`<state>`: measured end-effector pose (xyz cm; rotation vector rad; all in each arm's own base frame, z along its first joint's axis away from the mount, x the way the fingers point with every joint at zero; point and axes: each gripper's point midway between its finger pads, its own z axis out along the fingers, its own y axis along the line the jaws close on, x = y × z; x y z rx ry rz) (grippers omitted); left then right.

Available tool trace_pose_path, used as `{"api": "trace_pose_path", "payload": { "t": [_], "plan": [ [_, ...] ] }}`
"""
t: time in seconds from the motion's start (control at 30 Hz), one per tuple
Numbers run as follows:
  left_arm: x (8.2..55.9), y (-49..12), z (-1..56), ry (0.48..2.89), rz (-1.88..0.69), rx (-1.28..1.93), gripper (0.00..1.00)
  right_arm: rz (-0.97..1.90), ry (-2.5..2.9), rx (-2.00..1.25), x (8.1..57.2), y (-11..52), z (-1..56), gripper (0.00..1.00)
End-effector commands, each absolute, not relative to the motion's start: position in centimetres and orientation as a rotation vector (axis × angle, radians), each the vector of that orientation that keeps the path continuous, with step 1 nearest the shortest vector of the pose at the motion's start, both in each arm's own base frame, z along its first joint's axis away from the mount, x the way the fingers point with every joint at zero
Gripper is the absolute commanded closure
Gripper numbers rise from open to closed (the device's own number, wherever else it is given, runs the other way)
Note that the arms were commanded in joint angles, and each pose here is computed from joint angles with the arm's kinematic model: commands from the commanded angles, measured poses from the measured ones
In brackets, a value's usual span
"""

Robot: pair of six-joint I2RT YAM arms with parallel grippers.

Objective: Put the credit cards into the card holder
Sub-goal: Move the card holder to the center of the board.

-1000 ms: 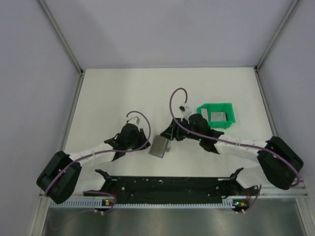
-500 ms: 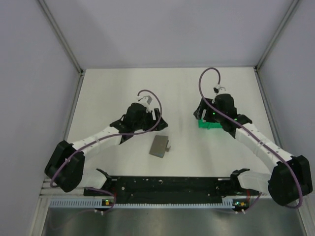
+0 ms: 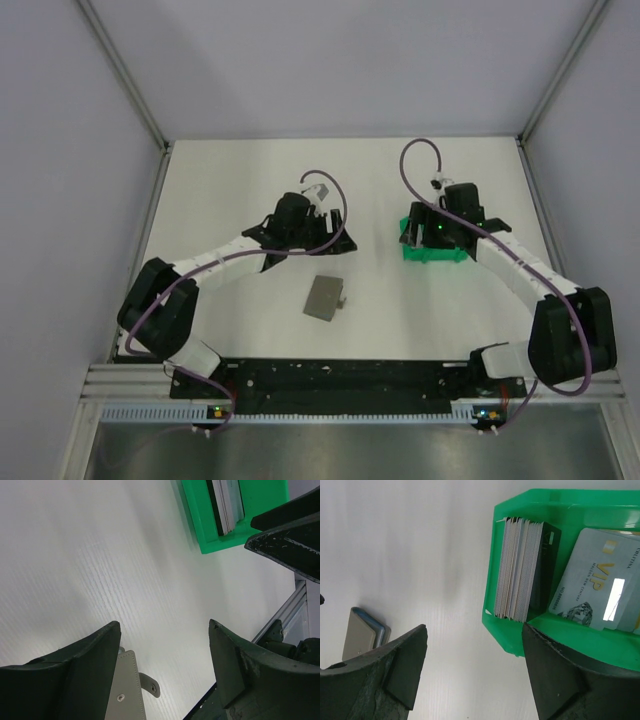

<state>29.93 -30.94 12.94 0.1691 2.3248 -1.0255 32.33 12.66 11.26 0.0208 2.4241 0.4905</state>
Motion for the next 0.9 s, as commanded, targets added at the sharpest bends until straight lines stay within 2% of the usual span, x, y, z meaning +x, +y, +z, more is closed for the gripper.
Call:
{"api": "trace_pose_path", "payload": {
  "t": [0.0,0.27,0.6,0.77,0.87],
  "plan": [
    [30.5,-32.0,14.6,2.282,-1.071,0.224,0.25,0.567,2.396,-0.125,32.5,13.9,12.2,0.24],
    [30.2,-32.4,14.1,2.299,-1.102,0.236,0.27,0.647,2.433,-0.202,30.6,14.6,11.4,0.25],
    [29.6,-32.3,13.6,2.312,-1.121,0.25,0.29,0.594,2.546,-0.175,27.0,13.2,10.1,0.26],
    [29.3,-32.3,13.5,2.312,-1.129,0.256,0.29,0.667,2.518,-0.197,25.7,13.8,11.3,0.27],
    [29.3,-32.5,13.8,2.304,-1.147,0.257,0.29,0.597,2.439,-0.156,26.7,13.0,13.7,0.26]
  ]
}}
